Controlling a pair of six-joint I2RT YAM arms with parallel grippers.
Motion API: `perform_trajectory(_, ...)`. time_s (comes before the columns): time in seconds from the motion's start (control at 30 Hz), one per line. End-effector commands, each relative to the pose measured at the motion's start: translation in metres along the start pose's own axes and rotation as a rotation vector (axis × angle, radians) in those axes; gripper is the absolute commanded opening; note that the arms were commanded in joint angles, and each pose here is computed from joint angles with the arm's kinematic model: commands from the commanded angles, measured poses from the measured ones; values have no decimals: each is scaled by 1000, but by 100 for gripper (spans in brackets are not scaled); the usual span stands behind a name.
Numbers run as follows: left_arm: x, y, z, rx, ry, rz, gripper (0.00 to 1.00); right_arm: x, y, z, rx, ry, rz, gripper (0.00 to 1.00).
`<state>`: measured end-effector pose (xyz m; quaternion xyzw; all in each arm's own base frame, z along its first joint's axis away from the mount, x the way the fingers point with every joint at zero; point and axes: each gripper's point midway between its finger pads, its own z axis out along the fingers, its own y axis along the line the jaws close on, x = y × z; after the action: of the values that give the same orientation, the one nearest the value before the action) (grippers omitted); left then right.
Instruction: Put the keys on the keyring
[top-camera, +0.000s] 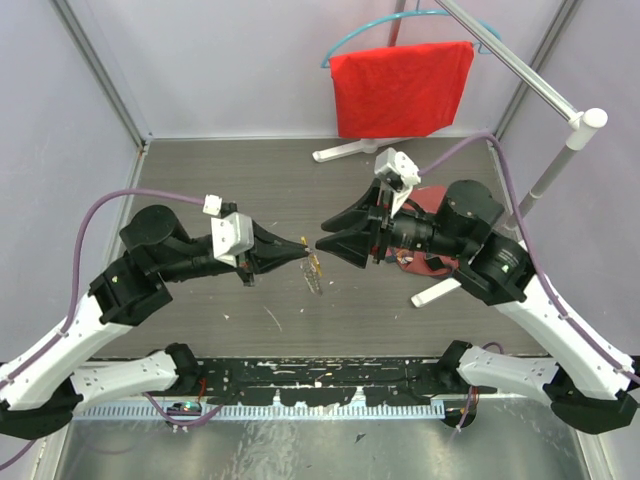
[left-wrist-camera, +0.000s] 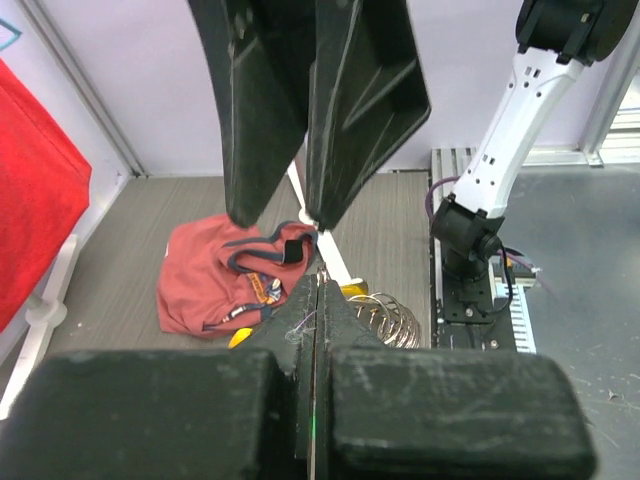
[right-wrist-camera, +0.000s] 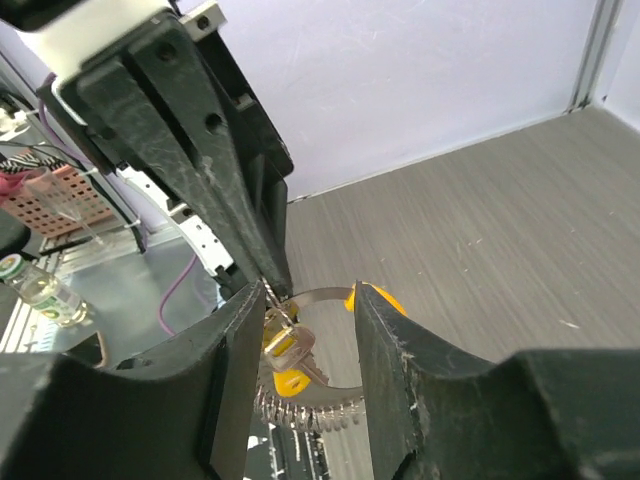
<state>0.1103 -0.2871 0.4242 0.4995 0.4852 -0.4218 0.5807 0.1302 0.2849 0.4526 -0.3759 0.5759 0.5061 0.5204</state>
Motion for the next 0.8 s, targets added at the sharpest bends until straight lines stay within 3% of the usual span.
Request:
perform_trajectory(0.0, -36, 0, -6, -12, -133, 41, 0, -14, 13, 4, -69, -58, 34, 47)
perform_trajectory(0.77, -46, -4, -8, 0, -180, 32, 0, -12, 34, 5, -214, -85, 22, 37)
